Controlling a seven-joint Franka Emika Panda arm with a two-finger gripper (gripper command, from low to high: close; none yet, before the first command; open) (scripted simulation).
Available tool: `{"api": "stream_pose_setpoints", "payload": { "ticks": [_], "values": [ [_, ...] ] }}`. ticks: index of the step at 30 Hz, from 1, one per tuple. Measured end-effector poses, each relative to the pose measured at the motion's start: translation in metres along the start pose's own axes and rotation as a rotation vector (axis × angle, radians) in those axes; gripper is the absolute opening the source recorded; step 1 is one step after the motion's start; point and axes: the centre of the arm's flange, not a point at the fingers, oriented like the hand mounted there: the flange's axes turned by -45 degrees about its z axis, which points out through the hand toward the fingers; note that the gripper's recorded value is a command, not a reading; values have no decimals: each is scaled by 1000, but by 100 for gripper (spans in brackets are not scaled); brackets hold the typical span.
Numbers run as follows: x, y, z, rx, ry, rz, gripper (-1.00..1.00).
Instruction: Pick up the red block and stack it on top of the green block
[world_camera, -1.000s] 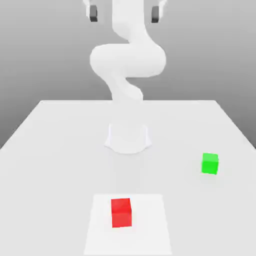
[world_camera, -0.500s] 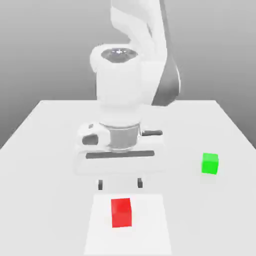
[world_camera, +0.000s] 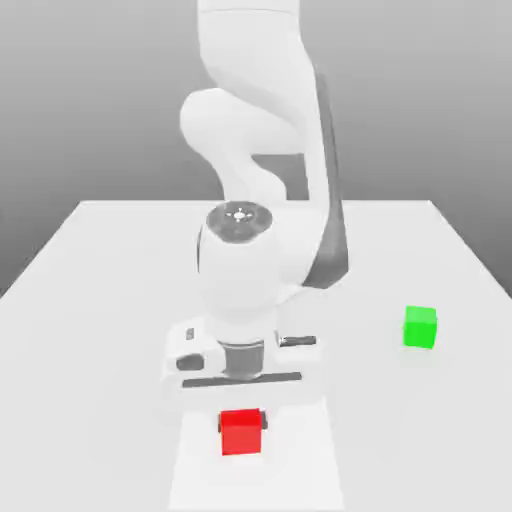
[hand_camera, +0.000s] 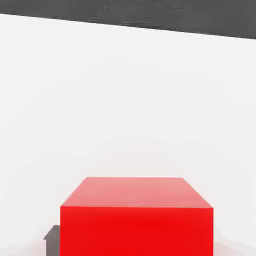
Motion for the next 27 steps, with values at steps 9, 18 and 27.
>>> {"api": "stream_pose_setpoints", "payload": {
  "ticks": [9,18,27],
  "values": [
    [-17,-117,-63,33,4,-83,-100],
    [-119,-268,-84,38,-8,-141,-100],
    [-205,-317,-73,-26,13,-183,-100]
  ]
}}
